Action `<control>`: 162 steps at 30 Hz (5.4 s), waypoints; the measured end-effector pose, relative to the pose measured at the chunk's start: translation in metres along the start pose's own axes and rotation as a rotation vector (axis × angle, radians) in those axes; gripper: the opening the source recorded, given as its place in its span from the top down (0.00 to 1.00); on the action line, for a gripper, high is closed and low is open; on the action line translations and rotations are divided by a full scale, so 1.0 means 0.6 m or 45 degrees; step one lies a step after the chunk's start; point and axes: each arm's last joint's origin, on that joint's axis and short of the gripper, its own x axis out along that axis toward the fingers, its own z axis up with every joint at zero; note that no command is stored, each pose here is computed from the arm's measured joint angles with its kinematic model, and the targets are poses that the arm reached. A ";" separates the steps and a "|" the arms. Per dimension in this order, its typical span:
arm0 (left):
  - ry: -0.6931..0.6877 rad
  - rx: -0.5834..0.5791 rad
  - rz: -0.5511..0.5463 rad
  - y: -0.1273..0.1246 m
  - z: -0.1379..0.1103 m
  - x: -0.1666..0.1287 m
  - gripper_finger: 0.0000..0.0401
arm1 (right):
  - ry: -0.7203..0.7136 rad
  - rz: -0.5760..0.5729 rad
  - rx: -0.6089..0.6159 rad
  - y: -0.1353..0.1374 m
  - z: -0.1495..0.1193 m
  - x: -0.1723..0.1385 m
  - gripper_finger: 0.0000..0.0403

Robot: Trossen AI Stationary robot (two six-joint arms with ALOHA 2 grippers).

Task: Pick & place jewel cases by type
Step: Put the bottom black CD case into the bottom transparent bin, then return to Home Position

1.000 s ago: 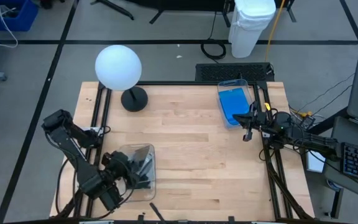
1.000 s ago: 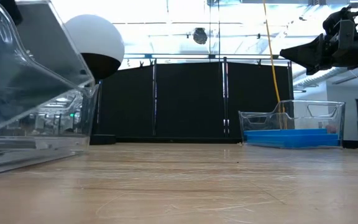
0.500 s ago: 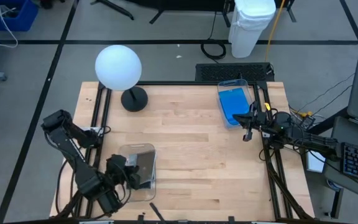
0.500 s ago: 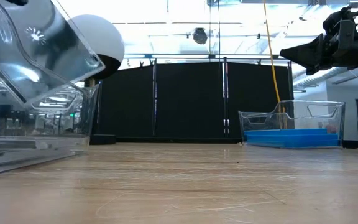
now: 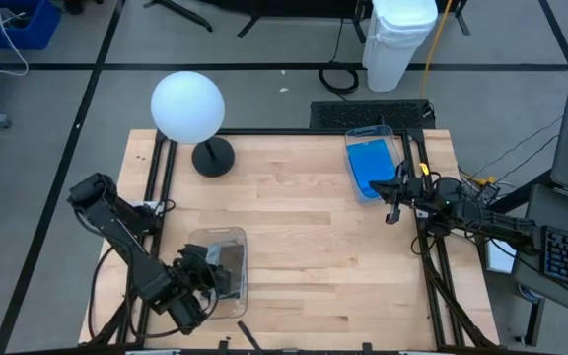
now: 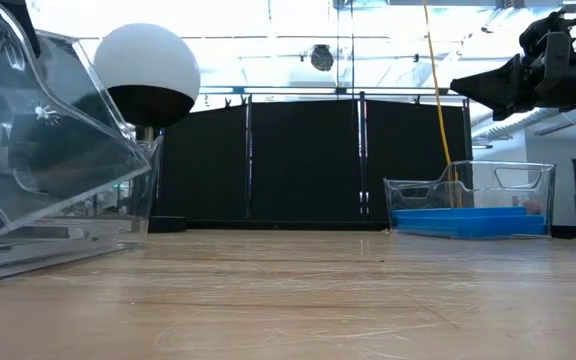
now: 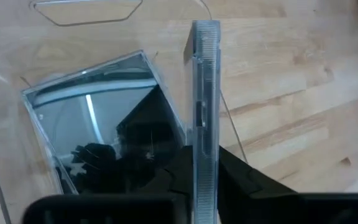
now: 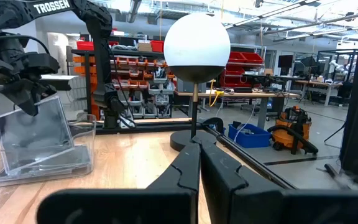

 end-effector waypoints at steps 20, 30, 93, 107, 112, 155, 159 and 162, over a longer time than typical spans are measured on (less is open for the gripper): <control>-0.070 0.089 -0.023 -0.009 0.013 0.010 0.62 | 0.000 0.000 0.000 0.000 0.000 0.000 0.99; -0.059 0.111 0.000 -0.014 0.020 0.017 0.62 | 0.000 0.000 0.000 0.000 0.000 0.000 0.99; -0.028 -0.106 0.400 -0.013 0.067 0.065 0.62 | 0.000 0.000 0.000 0.000 0.000 0.000 0.99; -0.103 -0.027 0.391 -0.013 0.078 0.068 0.62 | 0.001 0.000 0.000 0.000 0.000 0.000 0.99; -0.172 0.023 0.415 -0.008 0.085 0.066 0.62 | 0.001 0.000 0.000 0.000 0.000 0.000 0.99; -0.678 0.992 -0.255 0.058 0.103 0.061 0.67 | 0.000 0.000 0.000 0.000 0.000 0.000 0.99; -0.598 0.948 -0.465 0.099 0.127 0.088 0.79 | 0.000 0.000 0.000 0.000 0.000 0.000 0.99; -0.619 0.995 -0.683 0.122 0.152 0.094 0.89 | 0.001 0.000 0.000 0.000 0.000 0.000 0.99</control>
